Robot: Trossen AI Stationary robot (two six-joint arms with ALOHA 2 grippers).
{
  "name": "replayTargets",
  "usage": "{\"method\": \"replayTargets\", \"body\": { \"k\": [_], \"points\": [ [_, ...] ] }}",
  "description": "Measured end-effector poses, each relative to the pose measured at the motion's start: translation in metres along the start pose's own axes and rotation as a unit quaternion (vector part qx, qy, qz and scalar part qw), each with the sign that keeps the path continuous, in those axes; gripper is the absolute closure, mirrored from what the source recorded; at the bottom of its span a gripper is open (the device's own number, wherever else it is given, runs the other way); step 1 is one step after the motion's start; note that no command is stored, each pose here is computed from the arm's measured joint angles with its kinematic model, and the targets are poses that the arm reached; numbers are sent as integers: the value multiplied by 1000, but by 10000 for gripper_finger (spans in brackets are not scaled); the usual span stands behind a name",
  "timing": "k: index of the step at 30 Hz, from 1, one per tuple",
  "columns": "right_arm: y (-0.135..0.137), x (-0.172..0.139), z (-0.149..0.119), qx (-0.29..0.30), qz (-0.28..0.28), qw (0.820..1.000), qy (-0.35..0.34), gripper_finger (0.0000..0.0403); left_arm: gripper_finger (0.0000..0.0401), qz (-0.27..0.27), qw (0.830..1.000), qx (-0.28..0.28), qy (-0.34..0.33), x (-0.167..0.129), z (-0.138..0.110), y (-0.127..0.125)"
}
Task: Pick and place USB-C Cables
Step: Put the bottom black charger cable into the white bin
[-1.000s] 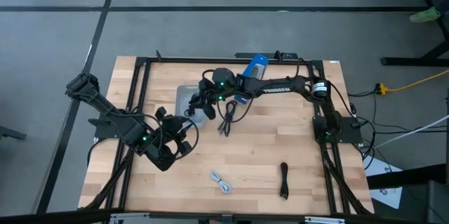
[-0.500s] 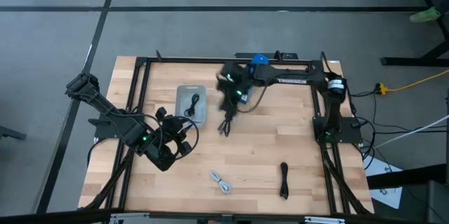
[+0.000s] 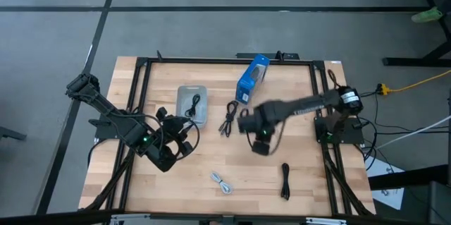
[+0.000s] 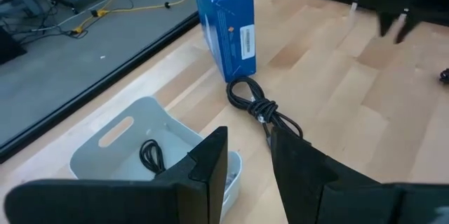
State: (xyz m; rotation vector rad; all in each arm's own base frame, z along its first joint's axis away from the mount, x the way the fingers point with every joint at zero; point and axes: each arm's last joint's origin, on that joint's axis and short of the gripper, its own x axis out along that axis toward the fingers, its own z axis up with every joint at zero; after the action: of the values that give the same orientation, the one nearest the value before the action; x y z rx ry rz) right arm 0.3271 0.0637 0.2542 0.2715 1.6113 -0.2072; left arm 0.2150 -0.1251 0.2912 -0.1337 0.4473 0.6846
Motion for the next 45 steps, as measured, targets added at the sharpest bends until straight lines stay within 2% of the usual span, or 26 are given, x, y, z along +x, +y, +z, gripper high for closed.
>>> {"method": "replayTargets", "body": {
  "k": [6, 10, 17, 23, 28, 32, 34, 40, 45],
  "points": [
    [59, 18, -49, 41, -30, 999, 19, 312, 298, -1, 1000, -4, -1, 0, 0, 0],
    [88, 28, -80, 108, -38, 993, 14, 312, 298, -2, 1000, -12, -5, 1, 1, -1],
    [124, 35, -119, 195, -32, 978, -62, 312, 298, 10, 1000, -22, -4, 7, 5, 1],
    [137, 36, -137, 236, -31, 962, -137, 312, 298, 17, 998, -58, -3, 11, 6, 3],
    [140, 38, -142, 290, -27, 944, -154, 312, 298, 15, 998, -65, -2, 11, 6, 2],
    [143, 50, -142, 382, -41, 910, -157, 312, 298, 13, 997, -70, -2, 11, 6, 2],
    [147, 60, -140, 409, -46, 897, -159, 312, 298, 11, 997, -73, -3, 11, 7, 1],
    [156, 89, -141, 455, -78, 877, -135, 312, 298, 11, 997, -71, -3, 11, 7, 1],
    [156, 95, -148, 495, -114, 856, -99, 312, 298, 8, 998, -70, 1, 11, 6, 1]
  ]
}}
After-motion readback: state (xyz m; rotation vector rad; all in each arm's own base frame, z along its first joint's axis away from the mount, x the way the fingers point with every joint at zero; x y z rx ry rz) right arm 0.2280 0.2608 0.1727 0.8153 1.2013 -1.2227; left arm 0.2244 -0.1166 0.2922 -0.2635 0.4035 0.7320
